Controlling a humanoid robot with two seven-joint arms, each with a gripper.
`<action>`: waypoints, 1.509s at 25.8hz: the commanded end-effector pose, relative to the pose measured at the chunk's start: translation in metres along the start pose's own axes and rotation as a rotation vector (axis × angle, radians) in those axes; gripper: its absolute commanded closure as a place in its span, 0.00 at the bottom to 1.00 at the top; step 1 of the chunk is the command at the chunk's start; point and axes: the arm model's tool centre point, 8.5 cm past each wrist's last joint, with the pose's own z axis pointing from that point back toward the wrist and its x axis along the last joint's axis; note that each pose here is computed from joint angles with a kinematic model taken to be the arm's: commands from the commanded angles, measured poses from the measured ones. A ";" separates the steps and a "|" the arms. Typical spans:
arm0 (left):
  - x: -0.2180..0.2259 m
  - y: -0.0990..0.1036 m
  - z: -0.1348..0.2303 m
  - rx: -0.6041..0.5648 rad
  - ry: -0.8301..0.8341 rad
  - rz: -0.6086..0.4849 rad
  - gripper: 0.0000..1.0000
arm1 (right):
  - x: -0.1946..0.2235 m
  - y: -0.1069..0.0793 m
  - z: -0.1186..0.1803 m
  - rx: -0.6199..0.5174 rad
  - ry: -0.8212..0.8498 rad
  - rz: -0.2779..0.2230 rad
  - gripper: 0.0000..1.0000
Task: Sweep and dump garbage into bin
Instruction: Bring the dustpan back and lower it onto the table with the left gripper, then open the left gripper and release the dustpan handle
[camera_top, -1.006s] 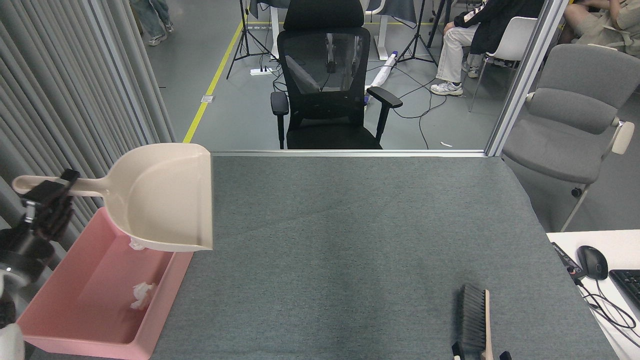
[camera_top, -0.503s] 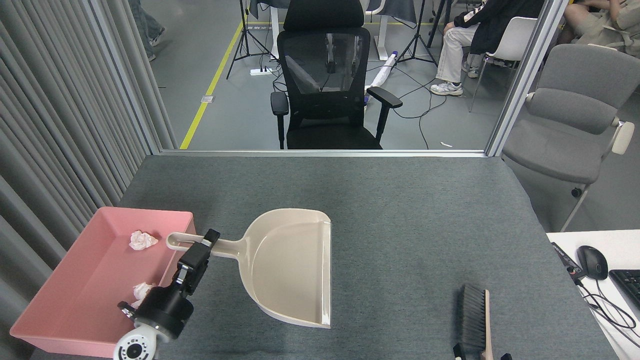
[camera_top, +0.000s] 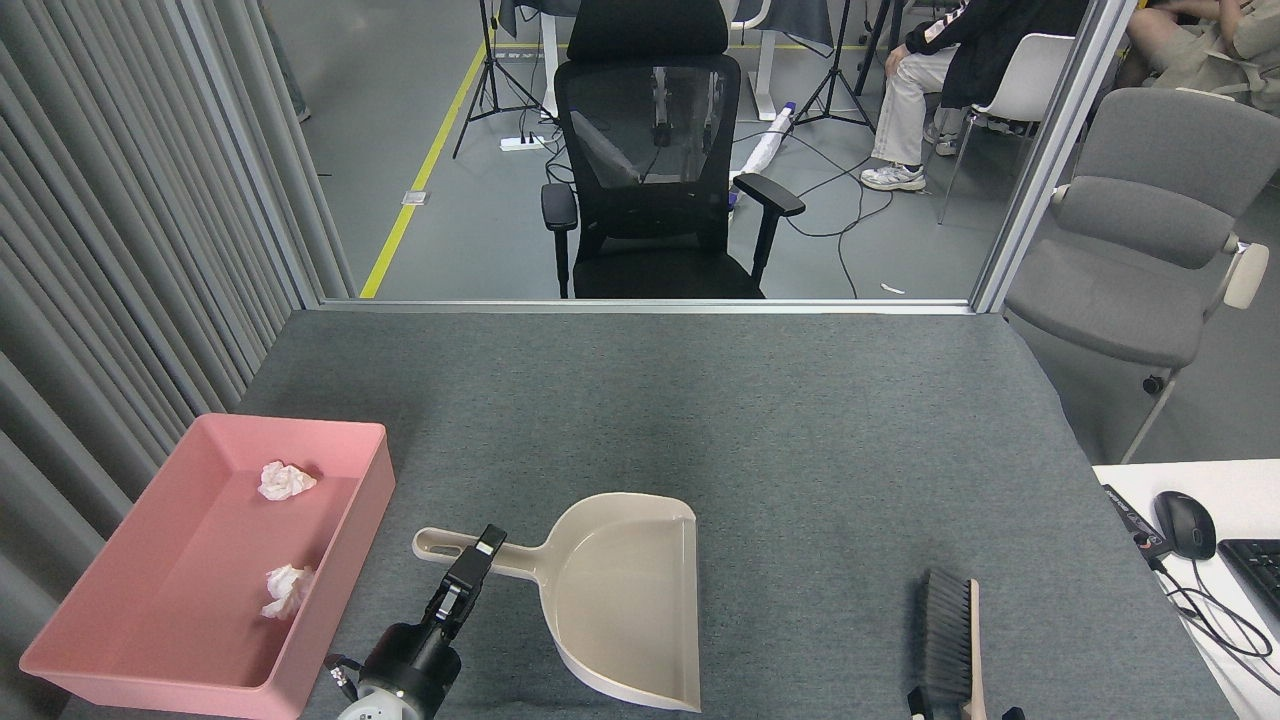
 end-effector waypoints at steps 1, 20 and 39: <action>-0.003 -0.006 -0.012 0.005 0.001 0.026 0.88 | 0.000 -0.001 0.000 -0.002 -0.001 -0.001 0.00; -0.021 0.009 -0.040 0.001 0.021 -0.030 0.75 | -0.003 0.001 0.003 0.006 0.004 0.000 0.00; -0.043 0.026 -0.009 0.024 0.141 -0.063 0.05 | -0.010 0.000 0.006 0.005 0.020 0.005 0.00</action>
